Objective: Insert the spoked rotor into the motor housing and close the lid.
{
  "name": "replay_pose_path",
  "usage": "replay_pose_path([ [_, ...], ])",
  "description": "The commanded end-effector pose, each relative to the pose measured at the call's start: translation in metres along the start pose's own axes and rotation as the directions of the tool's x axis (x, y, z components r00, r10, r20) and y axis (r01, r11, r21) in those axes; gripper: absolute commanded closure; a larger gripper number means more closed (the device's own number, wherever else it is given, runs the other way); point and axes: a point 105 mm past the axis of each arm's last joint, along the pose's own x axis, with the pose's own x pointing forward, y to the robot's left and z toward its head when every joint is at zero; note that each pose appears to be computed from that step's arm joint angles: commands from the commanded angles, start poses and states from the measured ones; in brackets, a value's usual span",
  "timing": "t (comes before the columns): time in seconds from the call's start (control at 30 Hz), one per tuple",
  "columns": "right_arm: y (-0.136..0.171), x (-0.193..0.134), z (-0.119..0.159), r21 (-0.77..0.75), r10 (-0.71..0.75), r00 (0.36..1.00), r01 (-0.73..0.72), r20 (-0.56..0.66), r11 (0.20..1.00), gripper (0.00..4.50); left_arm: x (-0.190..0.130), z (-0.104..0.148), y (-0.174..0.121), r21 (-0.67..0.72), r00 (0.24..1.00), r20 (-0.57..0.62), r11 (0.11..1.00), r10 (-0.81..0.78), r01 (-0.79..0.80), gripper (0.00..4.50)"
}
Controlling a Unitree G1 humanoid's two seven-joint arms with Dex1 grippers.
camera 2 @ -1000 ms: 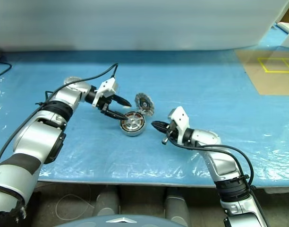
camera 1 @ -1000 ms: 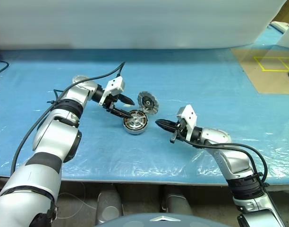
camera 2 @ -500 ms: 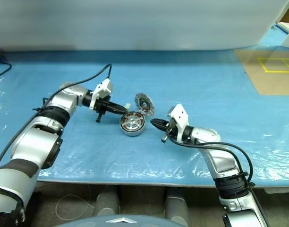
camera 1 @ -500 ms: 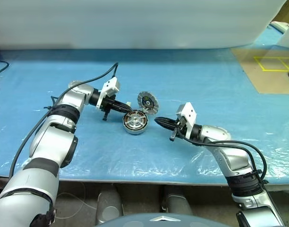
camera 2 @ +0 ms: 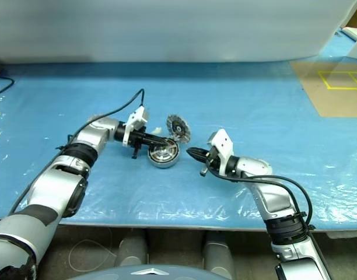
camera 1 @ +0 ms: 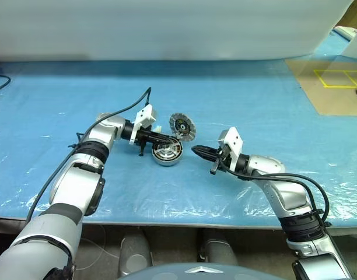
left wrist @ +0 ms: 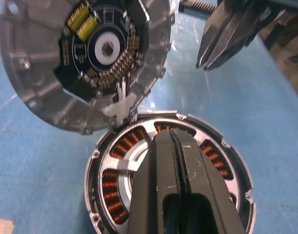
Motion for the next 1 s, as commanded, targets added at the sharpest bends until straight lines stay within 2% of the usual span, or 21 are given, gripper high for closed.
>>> replay_pose_path([
  [0.03,0.002,-0.003,0.011,-0.034,0.001,0.999,0.0,0.035,0.999,4.5,0.0,-0.013,-0.004,0.016,0.996,-0.088,1.0,-0.017,0.018,4.47],
  [0.3,0.002,-0.002,0.012,-0.036,-0.002,0.999,0.003,0.039,0.999,4.5,0.0,-0.016,-0.005,0.025,0.993,-0.113,0.999,-0.02,0.023,4.47],
  [0.43,0.002,-0.002,0.012,-0.035,-0.004,0.999,0.005,0.04,0.999,4.5,0.0,-0.004,-0.001,0.019,0.999,-0.038,1.0,-0.005,0.005,4.47],
  [0.6,0.002,-0.002,0.011,-0.035,-0.005,0.999,0.006,0.038,0.999,4.5,-0.016,0.019,0.004,-0.012,0.997,0.078,1.0,0.009,-0.008,4.47],
  [0.73,0.001,-0.002,0.011,-0.036,-0.005,0.999,0.006,0.035,0.999,4.5,-0.037,0.031,0.017,0.0,0.99,0.097,0.994,0.105,-0.105,4.47],
  [0.83,0.0,-0.002,0.012,-0.038,-0.004,0.999,0.005,0.035,0.999,4.5,-0.053,0.026,0.031,0.031,0.972,0.031,0.972,0.234,-0.235,4.47],
  [1.0,0.0,-0.003,0.012,-0.042,-0.002,0.999,0.003,0.033,0.999,4.5,-0.066,0.02,0.055,0.091,0.894,-0.051,0.894,0.445,-0.439,4.47],
])
